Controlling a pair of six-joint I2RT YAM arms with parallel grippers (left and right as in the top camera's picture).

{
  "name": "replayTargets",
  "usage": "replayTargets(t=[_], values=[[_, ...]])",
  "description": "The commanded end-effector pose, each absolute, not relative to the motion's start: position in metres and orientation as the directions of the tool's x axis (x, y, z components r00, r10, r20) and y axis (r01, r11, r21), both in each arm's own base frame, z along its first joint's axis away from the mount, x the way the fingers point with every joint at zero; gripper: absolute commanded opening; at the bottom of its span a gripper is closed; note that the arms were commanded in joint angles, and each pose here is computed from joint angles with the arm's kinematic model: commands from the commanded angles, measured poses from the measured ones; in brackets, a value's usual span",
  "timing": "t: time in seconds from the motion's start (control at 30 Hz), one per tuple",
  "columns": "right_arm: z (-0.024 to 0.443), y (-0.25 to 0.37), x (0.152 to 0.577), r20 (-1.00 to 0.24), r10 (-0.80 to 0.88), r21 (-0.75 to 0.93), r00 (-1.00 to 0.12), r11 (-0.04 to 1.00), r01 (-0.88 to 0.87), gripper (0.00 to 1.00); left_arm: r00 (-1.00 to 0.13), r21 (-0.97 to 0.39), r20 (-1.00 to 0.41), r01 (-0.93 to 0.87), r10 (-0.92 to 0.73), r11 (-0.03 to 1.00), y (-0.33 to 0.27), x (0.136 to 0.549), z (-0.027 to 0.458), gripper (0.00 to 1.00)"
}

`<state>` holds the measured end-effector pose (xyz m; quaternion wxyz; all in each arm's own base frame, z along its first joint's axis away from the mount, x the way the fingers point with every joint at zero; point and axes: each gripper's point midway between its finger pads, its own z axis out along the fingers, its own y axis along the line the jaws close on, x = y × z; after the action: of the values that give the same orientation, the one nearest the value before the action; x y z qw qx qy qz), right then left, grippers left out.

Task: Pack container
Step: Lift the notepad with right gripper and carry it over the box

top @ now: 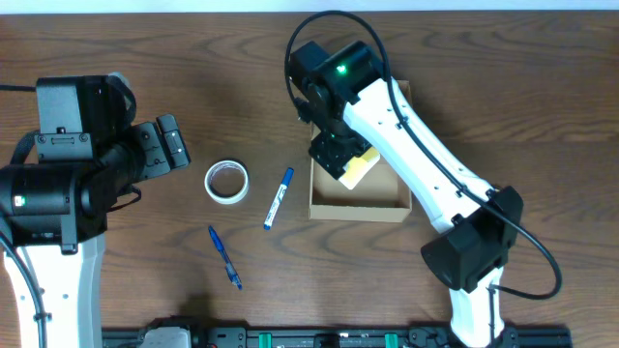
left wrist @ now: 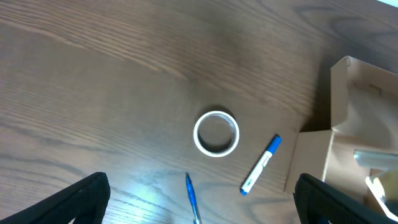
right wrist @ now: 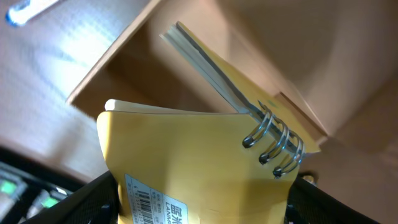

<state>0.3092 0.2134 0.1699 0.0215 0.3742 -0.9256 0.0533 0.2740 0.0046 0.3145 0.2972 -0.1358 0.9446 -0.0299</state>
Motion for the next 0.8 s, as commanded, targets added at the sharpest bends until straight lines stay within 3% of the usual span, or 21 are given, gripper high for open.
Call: replayTargets(t=[0.0,0.2,0.5,0.77], values=[[0.174,0.218,0.303,0.056,-0.790,0.010,-0.610,0.612,-0.791,0.76,-0.773,-0.106,-0.577,-0.251,-0.265,0.962,0.011,0.274,0.320,0.95],[0.171,0.221,0.293,0.051,-0.846,0.099,-0.530,0.533,-0.841,0.79,-0.770,-0.104,-0.580,-0.252,-0.264,0.962,0.011,0.275,0.321,0.95],[0.133,0.209,0.266,0.160,-0.873,0.218,-0.460,0.486,-0.847,0.80,-0.772,-0.100,-0.581,-0.246,-0.257,0.964,0.011,0.275,0.321,0.95],[0.121,0.207,0.279,0.134,-0.870,0.195,-0.475,0.493,-0.848,0.79,-0.773,-0.104,-0.579,-0.245,-0.259,0.964,0.011,0.274,0.321,0.95]])
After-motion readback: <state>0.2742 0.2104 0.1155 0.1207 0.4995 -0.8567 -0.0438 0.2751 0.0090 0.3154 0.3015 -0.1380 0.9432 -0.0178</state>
